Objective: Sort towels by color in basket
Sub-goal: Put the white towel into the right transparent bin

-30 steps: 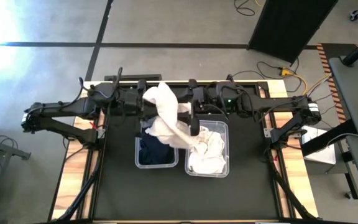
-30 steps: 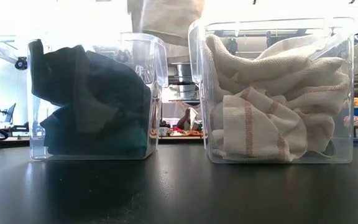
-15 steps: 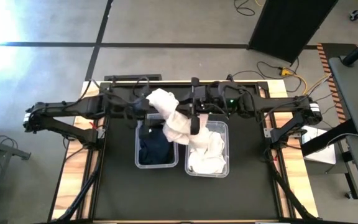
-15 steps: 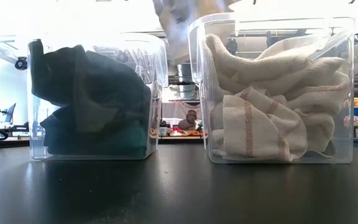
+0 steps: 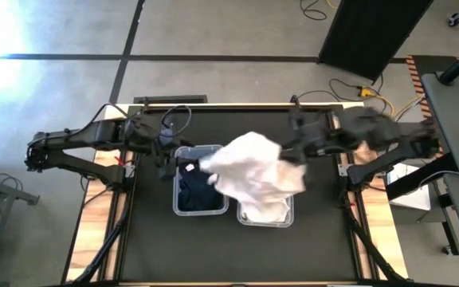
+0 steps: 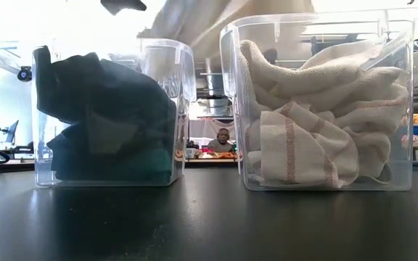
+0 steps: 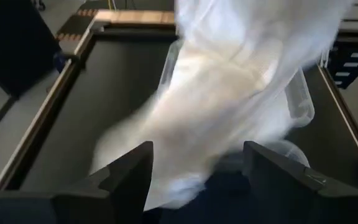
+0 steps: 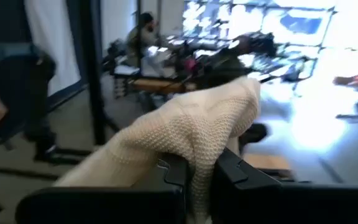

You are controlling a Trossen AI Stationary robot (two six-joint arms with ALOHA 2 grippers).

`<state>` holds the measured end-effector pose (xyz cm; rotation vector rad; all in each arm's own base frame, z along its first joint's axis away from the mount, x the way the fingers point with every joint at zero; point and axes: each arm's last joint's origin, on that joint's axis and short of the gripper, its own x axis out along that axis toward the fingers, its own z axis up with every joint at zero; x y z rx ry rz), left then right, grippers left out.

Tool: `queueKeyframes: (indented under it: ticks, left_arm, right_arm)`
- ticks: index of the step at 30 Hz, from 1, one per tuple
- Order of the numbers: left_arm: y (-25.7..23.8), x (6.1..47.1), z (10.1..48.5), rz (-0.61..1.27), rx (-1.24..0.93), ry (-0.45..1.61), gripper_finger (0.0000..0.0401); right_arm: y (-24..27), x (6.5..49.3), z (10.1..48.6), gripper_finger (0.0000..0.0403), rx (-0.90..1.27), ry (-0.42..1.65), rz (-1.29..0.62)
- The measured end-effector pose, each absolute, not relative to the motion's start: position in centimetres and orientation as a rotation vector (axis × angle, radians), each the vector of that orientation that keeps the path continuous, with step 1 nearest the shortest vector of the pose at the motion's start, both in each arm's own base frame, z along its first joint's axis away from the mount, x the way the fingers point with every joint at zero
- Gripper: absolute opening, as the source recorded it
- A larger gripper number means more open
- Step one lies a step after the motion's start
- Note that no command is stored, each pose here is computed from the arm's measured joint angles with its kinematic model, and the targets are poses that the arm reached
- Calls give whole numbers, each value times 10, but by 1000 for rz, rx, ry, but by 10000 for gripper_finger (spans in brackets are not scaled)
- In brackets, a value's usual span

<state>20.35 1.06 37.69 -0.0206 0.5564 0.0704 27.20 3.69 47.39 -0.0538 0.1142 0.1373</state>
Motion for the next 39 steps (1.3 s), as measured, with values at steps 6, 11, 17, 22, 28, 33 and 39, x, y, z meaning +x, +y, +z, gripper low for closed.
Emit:
queueKeyframes:
  ticks: [6,11,17,22,28,33,39]
  left_arm:
    - [11,202,373,77,-48,585,233]
    - [11,203,374,78,-52,572,233]
    - [11,203,375,78,-52,568,233]
    - [11,203,375,78,-51,568,233]
    - [11,203,375,96,-46,567,233]
    - [11,203,375,104,-44,567,233]
    - [11,201,374,104,-44,577,233]
  right_arm:
    - [43,217,501,21,-72,26,75]
    - [33,179,519,20,-75,-79,2]
    - [27,149,524,24,-54,-85,8]
    - [29,158,495,25,-1,170,11]
    - [41,206,466,25,33,293,42]
    - [55,260,445,26,-16,309,70]
    - [62,297,455,26,-75,123,73]
